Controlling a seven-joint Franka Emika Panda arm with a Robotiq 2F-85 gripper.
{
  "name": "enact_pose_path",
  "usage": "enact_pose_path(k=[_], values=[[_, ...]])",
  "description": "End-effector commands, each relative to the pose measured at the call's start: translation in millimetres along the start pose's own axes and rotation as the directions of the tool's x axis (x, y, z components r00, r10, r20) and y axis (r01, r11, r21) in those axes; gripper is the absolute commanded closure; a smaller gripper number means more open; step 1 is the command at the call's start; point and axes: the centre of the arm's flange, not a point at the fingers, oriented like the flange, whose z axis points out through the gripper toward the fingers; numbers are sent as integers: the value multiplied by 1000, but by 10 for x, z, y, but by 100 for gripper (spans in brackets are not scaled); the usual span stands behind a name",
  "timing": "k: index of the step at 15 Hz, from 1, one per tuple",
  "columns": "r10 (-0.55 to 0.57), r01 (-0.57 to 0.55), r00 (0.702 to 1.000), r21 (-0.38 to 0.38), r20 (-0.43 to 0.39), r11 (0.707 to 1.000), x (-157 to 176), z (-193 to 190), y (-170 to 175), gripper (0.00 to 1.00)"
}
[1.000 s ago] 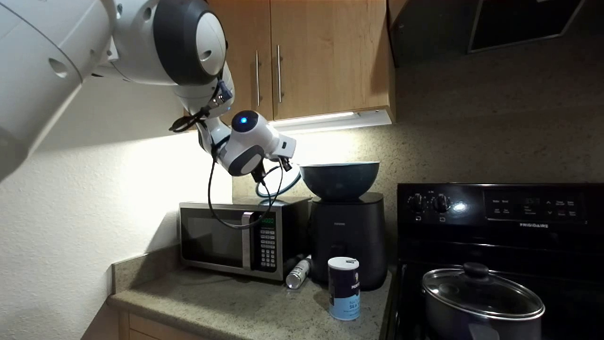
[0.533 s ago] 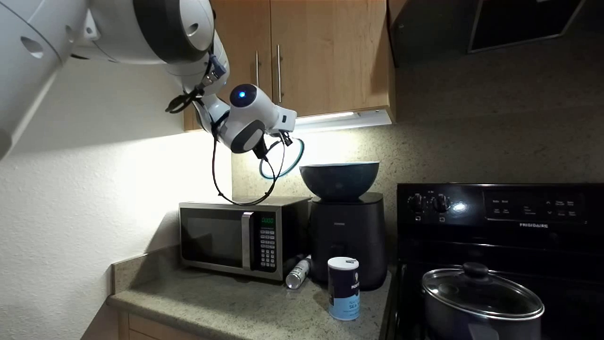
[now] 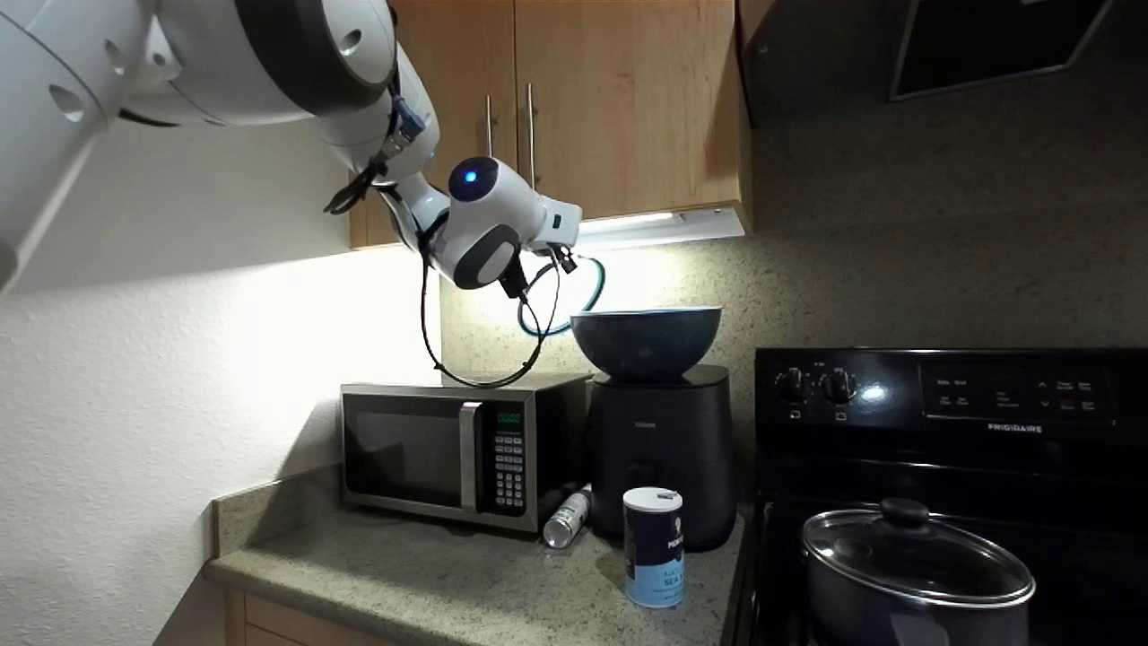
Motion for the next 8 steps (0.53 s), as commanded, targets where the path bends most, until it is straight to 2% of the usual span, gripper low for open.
enact_pose_path(k=[1, 5, 6, 8], values=[[104, -111, 983, -37, -148, 993, 168, -354, 192, 92], [178, -200, 957, -72, -230, 977, 445, -445, 431, 92], [133, -153, 974, -96, -185, 984, 616, -166, 373, 90], [143, -166, 969, -98, -202, 981, 653, -196, 375, 90]])
